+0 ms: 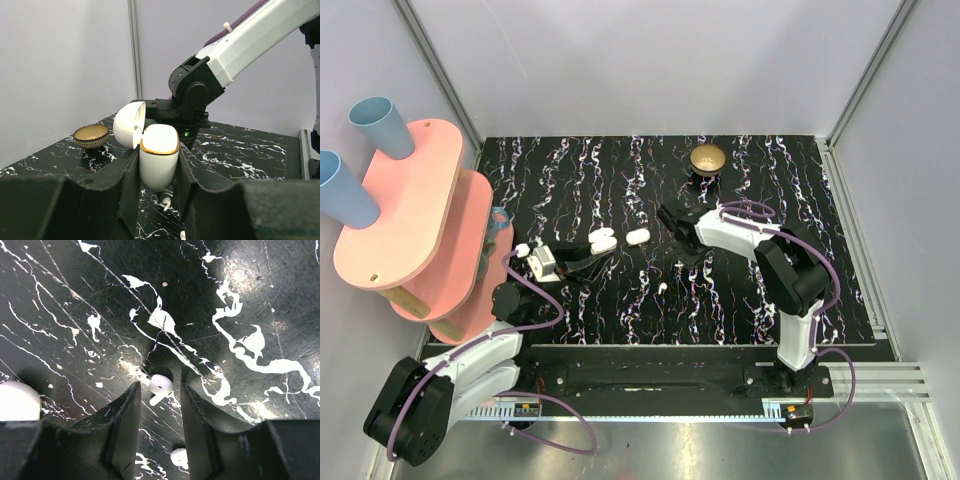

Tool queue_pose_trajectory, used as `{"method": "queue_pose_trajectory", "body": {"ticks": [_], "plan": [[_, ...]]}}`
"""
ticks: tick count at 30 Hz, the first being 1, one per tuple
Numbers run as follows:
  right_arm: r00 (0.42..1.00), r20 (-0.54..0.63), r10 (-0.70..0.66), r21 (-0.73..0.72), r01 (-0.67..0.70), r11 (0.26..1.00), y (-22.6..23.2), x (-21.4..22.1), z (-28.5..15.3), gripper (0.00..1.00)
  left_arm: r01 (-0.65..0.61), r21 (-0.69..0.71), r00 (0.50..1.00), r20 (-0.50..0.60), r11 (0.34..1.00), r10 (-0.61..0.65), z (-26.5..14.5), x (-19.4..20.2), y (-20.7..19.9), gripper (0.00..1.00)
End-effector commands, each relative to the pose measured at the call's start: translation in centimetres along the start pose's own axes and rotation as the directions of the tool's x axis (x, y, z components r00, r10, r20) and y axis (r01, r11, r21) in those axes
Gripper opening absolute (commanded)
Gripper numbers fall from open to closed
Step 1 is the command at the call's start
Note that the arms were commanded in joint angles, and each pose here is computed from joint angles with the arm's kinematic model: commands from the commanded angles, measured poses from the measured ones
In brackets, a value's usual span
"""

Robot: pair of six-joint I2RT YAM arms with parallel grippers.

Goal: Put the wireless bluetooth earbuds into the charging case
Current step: Pick up the right earbud from the center of the board.

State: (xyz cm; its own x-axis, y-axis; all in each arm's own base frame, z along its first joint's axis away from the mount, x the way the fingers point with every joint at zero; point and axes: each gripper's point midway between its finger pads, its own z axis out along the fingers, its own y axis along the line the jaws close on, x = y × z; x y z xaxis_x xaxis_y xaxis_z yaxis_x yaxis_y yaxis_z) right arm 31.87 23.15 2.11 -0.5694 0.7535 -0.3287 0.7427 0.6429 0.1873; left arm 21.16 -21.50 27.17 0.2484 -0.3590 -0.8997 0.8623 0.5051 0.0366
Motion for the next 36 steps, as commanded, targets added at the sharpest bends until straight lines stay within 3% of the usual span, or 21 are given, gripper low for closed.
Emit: {"method": "queue_pose_trajectory", "body": {"ticks": [1, 36], "plan": [[0.999, 0.003, 0.040, 0.013, -0.040, 0.999, -0.1, 0.4, 0.4, 0.44, -0.218, 0.023, 0.921, 0.335, 0.976, 0.198, -0.3, -8.8, -1.8, 0.00], [0.991, 0.036, 0.130, 0.069, -0.133, 0.989, -1.8, -0.9, 1.9, 0.40, -0.211, 0.018, 0.927, 0.320, 0.977, 0.194, -0.1, -8.3, -1.4, 0.00]]}}
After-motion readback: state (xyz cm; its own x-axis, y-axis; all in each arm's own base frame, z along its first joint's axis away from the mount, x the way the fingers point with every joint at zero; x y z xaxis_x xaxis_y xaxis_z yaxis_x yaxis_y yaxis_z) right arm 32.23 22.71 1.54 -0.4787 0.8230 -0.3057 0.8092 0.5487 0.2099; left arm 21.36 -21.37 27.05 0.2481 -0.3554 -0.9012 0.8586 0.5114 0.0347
